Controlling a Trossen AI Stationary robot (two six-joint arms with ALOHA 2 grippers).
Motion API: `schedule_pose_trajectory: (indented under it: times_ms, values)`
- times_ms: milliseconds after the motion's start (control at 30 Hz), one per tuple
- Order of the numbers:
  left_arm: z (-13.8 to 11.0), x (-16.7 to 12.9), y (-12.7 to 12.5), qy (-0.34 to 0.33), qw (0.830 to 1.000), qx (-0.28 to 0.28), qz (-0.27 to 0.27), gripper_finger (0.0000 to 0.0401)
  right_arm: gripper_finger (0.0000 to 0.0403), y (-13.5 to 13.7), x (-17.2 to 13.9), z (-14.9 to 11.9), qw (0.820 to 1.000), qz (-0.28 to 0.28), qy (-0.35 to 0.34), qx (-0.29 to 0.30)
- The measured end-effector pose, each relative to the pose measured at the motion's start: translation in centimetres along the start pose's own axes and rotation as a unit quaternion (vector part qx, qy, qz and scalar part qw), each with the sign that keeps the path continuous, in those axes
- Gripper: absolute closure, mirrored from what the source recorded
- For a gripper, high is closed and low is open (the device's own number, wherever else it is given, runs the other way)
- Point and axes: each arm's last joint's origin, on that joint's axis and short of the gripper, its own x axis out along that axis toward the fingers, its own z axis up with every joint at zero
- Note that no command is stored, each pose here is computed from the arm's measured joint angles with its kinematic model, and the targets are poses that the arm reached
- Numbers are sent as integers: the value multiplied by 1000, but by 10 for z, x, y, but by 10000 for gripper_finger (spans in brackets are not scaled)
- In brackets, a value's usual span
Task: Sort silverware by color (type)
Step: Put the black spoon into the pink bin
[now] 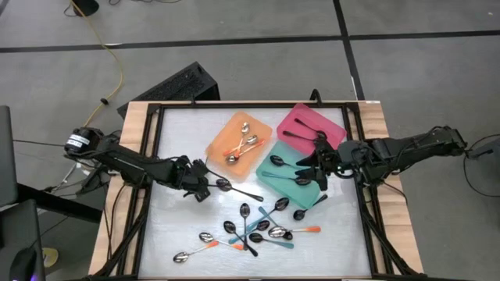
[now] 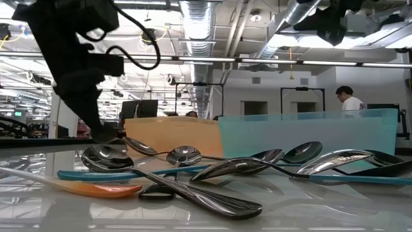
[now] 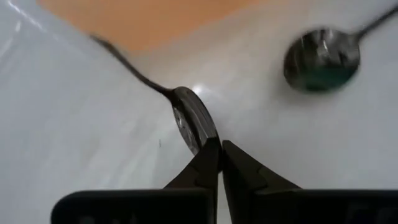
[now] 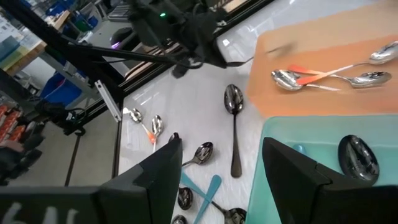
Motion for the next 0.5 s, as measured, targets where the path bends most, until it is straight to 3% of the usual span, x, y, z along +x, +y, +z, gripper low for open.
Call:
schedule_pose_trajectory:
  times_ms: [267, 500]
  values:
    - [-23, -30, 0, 62, 996, -55, 22, 400, 171, 0, 0, 1, 1000, 0, -3, 1]
    - [-22, -77, -3, -47, 989, -130, -51, 400, 171, 5, 7, 6, 999, 20, -30, -17]
